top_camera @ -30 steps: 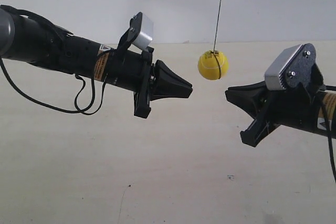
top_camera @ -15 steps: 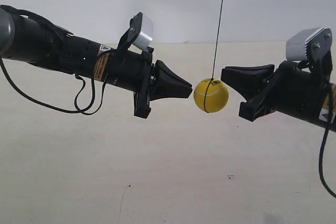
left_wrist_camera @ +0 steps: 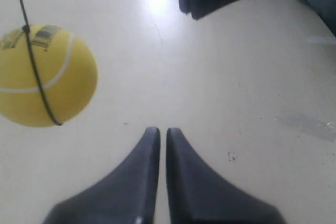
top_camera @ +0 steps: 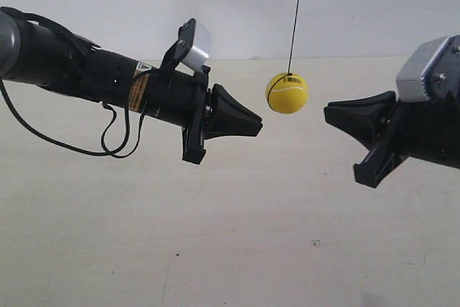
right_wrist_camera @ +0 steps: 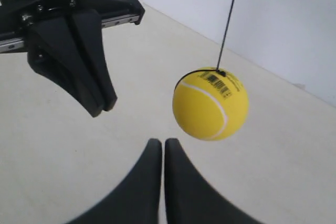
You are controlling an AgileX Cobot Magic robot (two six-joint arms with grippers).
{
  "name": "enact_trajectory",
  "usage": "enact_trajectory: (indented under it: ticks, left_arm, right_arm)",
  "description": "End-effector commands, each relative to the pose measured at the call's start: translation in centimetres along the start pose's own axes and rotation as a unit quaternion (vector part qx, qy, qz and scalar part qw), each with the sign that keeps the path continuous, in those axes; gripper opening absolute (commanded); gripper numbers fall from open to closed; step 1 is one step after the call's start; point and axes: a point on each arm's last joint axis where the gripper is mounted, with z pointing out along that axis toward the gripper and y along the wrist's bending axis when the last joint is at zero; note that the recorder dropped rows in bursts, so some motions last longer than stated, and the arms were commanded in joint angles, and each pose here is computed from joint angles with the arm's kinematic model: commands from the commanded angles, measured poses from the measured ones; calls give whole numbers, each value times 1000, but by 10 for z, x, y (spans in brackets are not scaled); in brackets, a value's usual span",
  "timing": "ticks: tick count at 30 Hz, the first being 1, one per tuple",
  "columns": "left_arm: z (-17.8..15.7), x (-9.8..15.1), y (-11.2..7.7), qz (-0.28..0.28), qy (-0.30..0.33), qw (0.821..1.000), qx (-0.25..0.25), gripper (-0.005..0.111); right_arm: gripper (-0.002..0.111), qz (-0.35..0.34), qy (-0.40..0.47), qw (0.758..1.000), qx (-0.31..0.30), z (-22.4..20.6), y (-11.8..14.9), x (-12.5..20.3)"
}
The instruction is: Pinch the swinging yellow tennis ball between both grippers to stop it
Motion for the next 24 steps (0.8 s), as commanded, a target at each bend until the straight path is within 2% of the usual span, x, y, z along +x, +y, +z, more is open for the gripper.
enact_trajectory:
  ticks: [1,6,14,19,24]
  left_arm:
    - [1,-2,0,5,0,1000,1,5]
    - [1,-2,0,2,-3,1000,-1,5]
    - [1,-2,1,2,-2,1000,-4,5]
    - [2,-1,2,0,-8,1000,-7,5]
    - [9,10,6,-13,-21,1000,-14,5]
  right_arm:
    - [0,8,-20,1000,-13,-21,-15,2]
    - [0,18,-36,998,-56,-27,-26,12]
    - [0,55,-5,991,-120,-2,-47,45]
    - [0,77,8,988,-136,9,-57,58]
    - [0,75,3,988,-136,14,-58,56]
